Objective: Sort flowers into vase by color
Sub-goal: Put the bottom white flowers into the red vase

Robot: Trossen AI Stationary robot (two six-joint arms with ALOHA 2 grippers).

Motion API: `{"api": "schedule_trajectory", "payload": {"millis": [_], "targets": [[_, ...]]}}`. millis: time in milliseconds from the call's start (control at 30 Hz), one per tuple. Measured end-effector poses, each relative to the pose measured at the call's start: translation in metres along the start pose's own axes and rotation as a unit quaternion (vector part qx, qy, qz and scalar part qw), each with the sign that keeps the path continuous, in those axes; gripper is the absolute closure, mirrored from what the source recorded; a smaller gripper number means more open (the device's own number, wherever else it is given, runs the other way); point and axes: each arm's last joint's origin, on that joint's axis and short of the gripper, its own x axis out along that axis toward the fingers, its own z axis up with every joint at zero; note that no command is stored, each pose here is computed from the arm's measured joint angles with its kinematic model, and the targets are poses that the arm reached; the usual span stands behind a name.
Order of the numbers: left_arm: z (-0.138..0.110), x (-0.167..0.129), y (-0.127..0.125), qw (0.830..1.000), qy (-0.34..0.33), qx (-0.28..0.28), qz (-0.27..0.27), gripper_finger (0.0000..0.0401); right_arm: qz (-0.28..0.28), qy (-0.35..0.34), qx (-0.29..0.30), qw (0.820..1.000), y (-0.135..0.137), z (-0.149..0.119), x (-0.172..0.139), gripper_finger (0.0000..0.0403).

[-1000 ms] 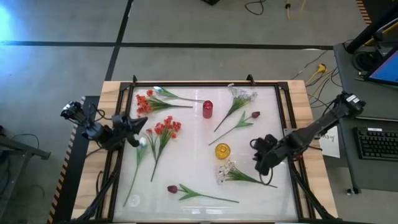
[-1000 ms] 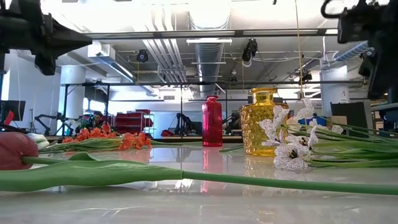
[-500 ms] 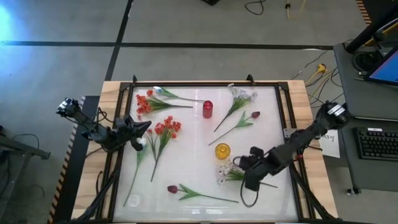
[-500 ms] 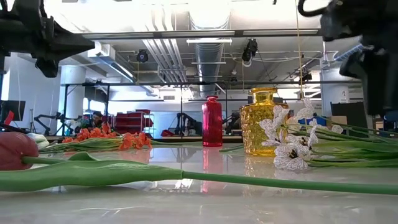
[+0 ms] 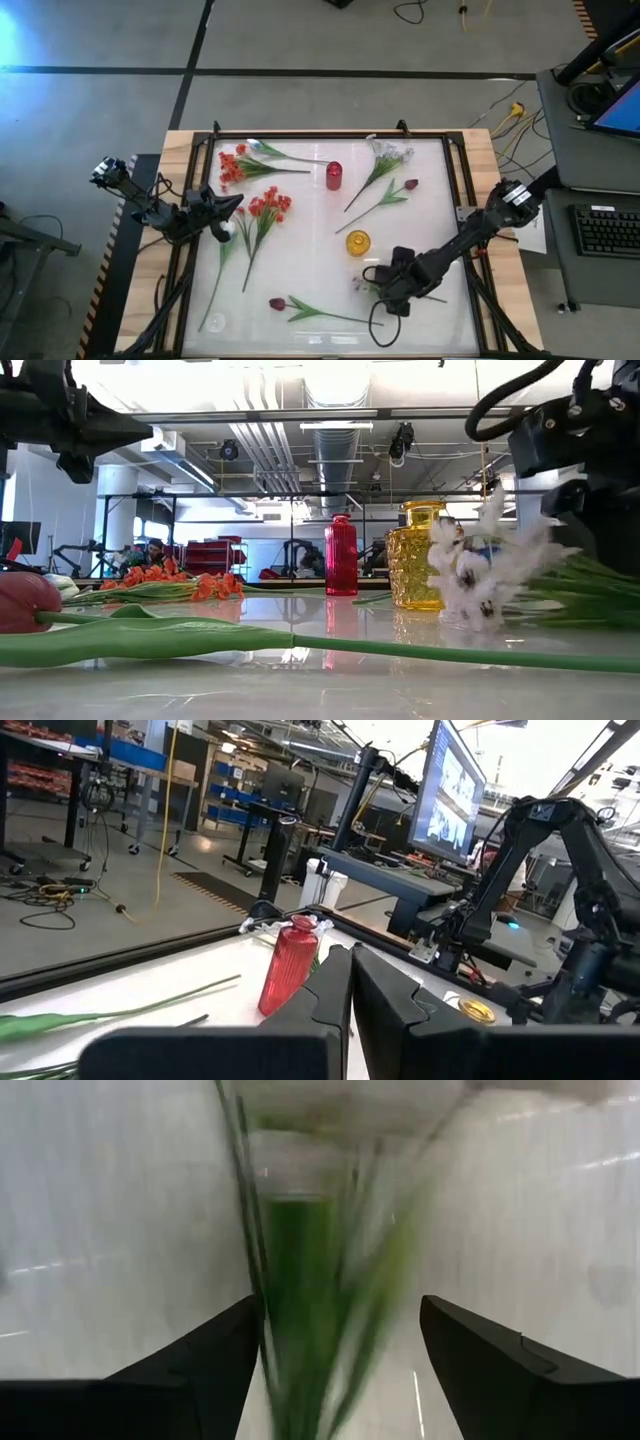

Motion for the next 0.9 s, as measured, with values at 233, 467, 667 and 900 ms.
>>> {"api": "schedule_trajectory", "payload": {"millis": [233, 467, 667, 900], "targets": [[0.0, 0.0, 0.0, 1.0, 0.0, 0.0, 0.0, 0.0401, 0.023, -0.022, 0.024, 0.999, -0.002, 0.001, -0.019, 0.0142], [0.0, 0.0, 0.0, 1.0, 0.0, -0.007, 0.0, 0.0401, 0.024, -0.022, 0.05, 0.998, -0.001, 0.001, -0.016, 0.0135], [0.0, 0.0, 0.0, 1.0, 0.0, -0.009, 0.0, 0.0401, -0.003, -0.003, 0.047, 0.999, 0.0, 0.0, 0.002, 0.0145], [0.0, 0.0, 0.0, 1.0, 0.0, -0.009, 0.0, 0.0401, -0.005, -0.001, 0.047, 0.999, 0.001, 0.0, 0.005, 0.0239]]}}
